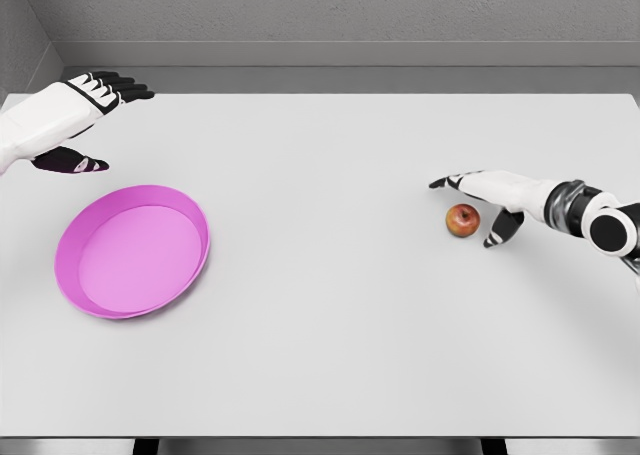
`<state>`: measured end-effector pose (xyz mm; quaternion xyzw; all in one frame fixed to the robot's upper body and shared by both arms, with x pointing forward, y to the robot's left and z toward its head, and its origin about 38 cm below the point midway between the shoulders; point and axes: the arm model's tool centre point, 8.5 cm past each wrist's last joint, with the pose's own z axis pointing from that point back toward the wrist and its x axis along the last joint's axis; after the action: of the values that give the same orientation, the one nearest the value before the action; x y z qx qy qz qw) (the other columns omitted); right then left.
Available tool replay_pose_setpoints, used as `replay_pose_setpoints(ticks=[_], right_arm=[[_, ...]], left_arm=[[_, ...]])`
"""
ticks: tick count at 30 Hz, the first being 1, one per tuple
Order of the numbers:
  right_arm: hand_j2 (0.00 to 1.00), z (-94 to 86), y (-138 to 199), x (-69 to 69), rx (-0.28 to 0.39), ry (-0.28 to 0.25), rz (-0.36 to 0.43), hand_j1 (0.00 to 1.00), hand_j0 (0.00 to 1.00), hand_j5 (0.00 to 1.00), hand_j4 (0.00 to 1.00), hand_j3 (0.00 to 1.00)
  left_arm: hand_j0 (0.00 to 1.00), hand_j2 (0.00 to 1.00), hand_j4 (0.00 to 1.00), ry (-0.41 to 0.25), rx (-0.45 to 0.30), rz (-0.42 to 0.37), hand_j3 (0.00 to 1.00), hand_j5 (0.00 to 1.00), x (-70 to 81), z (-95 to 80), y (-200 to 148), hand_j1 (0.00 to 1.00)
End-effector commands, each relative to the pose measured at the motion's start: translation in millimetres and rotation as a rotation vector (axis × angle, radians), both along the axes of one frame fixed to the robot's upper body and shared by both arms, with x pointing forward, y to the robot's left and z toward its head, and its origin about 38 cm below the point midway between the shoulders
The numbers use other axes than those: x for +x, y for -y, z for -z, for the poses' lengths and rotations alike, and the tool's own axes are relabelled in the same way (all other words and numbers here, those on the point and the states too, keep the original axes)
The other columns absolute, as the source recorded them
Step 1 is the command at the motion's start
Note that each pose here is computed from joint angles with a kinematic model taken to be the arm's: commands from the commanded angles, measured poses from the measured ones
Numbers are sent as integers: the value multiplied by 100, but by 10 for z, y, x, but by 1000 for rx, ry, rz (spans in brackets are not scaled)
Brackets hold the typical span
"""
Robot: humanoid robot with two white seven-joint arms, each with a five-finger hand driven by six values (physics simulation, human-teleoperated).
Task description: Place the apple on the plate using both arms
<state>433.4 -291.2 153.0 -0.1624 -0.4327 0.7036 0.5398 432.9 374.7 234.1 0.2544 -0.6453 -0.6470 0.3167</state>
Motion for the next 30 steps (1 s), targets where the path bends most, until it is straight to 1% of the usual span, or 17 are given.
replay_pose_setpoints(ticks=[1,5,6,8,11,14,16,17,18,20,22,26,28,30], right_arm=[[100,10,-13,-10,-4,-9,-5,100,100,100,100,100],[99,29,-23,-27,-7,-20,-16,99,99,99,99,99],[95,39,-31,-55,-21,-53,-31,95,95,95,95,95],[93,7,-45,-68,-21,-49,-40,93,93,93,93,93],[92,8,-45,-68,-22,-50,-40,92,92,92,92,92],[88,-21,-43,-70,-21,-47,-43,88,88,88,88,88],[78,-13,-46,-80,-24,-60,-51,78,78,78,78,78],[69,-12,-48,-82,-24,-60,-54,69,69,69,69,69],[63,-6,-54,-86,-26,-68,-57,63,63,63,63,63],[61,-26,-56,-75,-26,-63,-57,61,61,61,61,61],[56,-35,-62,-74,-25,-61,-60,56,56,56,56,56],[51,-53,-84,-79,-23,-55,-72,51,51,51,51,51],[47,-55,-89,-80,-23,-55,-73,47,47,47,47,47],[46,-56,-82,-81,-24,-55,-72,46,46,46,46,46]], left_arm=[[100,100,100,1,-1,-1,100,100,0,-5,-5,100],[100,100,100,1,-1,-1,100,100,0,-5,-5,100],[100,100,100,1,-1,-1,100,100,0,-5,-5,100],[100,100,100,1,-1,-1,100,100,0,-5,-5,100],[100,100,100,2,-2,-2,100,100,0,-10,-7,100],[100,100,100,2,-2,-2,100,100,0,-9,-7,100],[100,100,100,1,-1,-1,100,100,0,-5,-5,100],[100,100,100,1,-1,-1,100,100,0,-5,-5,100],[100,100,100,2,-2,-2,100,100,0,-10,-7,100],[100,100,100,2,-2,-2,100,100,0,-10,-7,100],[100,100,100,1,-1,-1,100,100,0,-5,-5,100],[100,100,100,1,-1,-1,100,100,0,-5,-5,100],[100,100,100,2,-2,-2,100,100,0,-10,-7,100],[100,100,100,1,-1,-1,100,100,0,-5,-5,100]])
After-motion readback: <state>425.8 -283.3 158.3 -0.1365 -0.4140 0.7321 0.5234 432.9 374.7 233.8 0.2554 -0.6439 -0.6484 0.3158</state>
